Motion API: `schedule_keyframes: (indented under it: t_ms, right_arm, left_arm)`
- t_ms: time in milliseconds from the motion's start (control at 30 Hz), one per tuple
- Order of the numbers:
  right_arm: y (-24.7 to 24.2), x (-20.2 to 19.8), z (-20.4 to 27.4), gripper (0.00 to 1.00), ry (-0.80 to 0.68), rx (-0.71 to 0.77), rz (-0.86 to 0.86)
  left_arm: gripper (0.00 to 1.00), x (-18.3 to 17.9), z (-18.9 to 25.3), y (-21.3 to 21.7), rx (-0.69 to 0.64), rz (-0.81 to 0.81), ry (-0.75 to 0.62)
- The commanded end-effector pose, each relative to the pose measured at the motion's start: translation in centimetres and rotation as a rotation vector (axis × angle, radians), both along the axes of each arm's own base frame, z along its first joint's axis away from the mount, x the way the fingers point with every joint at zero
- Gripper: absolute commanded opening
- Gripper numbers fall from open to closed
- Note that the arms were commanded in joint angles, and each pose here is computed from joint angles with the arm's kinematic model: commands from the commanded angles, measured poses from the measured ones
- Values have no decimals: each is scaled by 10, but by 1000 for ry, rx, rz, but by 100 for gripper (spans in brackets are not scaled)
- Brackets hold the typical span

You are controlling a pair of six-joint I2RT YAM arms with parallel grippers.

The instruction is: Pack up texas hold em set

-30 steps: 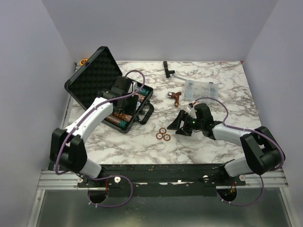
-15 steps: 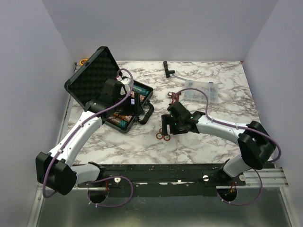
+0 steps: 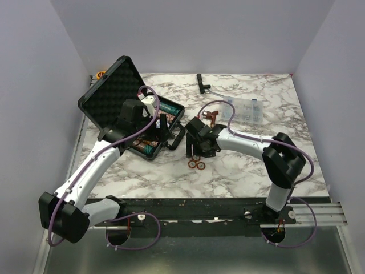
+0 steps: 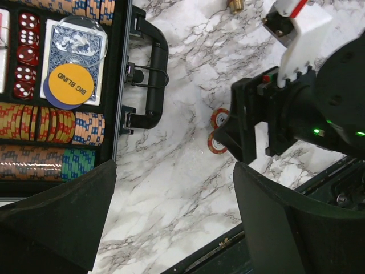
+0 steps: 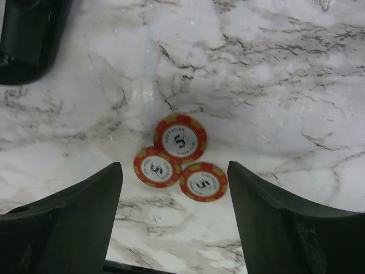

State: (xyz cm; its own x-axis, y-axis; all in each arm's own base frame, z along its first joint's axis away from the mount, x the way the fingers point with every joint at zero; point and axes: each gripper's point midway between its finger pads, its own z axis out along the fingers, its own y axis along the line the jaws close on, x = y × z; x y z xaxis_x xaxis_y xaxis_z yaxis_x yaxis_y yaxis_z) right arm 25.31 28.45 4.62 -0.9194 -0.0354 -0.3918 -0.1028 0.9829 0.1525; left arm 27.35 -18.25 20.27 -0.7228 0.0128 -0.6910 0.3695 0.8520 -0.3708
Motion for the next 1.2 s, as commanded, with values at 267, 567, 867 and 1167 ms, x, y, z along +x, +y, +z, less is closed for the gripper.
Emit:
schedule_keyframes:
  t_ms: [267,567,867,1167]
  right_arm:
    - [-7,6,-31,66,107,-168,-249]
    - [-7,7,-41,58,106,-240,-264]
    - [-9,-1,-53,47,131,-285,-251]
    - [1,9,-43,31,65,-200,-250]
  left_arm:
    - [83,0,23,15,27,21,-112]
    - [83,-4,26,16,22,9,-122]
    - [83,-4,30,17,16,9,-131]
    - [83,-3,22,15,20,8,-107]
